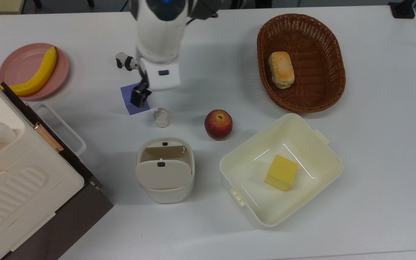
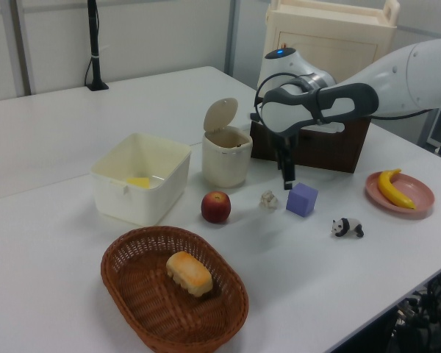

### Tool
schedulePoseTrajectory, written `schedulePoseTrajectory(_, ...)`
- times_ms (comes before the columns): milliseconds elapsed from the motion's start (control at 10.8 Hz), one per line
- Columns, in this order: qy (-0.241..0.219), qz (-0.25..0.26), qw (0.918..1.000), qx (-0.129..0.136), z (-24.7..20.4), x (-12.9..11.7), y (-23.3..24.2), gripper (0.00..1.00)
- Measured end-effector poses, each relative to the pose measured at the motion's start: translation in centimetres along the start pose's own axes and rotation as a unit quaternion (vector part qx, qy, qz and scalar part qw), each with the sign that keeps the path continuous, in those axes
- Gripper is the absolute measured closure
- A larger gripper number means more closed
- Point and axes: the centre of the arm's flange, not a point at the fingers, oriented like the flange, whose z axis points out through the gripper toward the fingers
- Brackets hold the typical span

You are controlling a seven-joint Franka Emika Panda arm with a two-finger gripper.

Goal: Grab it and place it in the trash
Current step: 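Move the open gripper over the small white paper ball and lower it, then close the gripper on the white paper ball and lift it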

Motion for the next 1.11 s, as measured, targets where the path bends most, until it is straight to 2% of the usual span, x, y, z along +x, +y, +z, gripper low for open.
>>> schedulePoseTrajectory(186, 0.001, -0.008, 1.0, 0.0, 0.1, -1.4, 1.0, 0.0)
schedulePoseTrajectory(557, 0.001, 0.007, 0.9999, 0.014, 2.4, -0.6, 1.3, 0.0)
schedulePoseTrajectory(836, 0.039, 0.062, 0.9972, 0.014, 3.0, 0.5, 1.7, 0.0)
schedulePoseTrajectory(1114, 0.054, 0.107, 0.9928, 0.009, 3.9, 1.8, 1.8, 0.0)
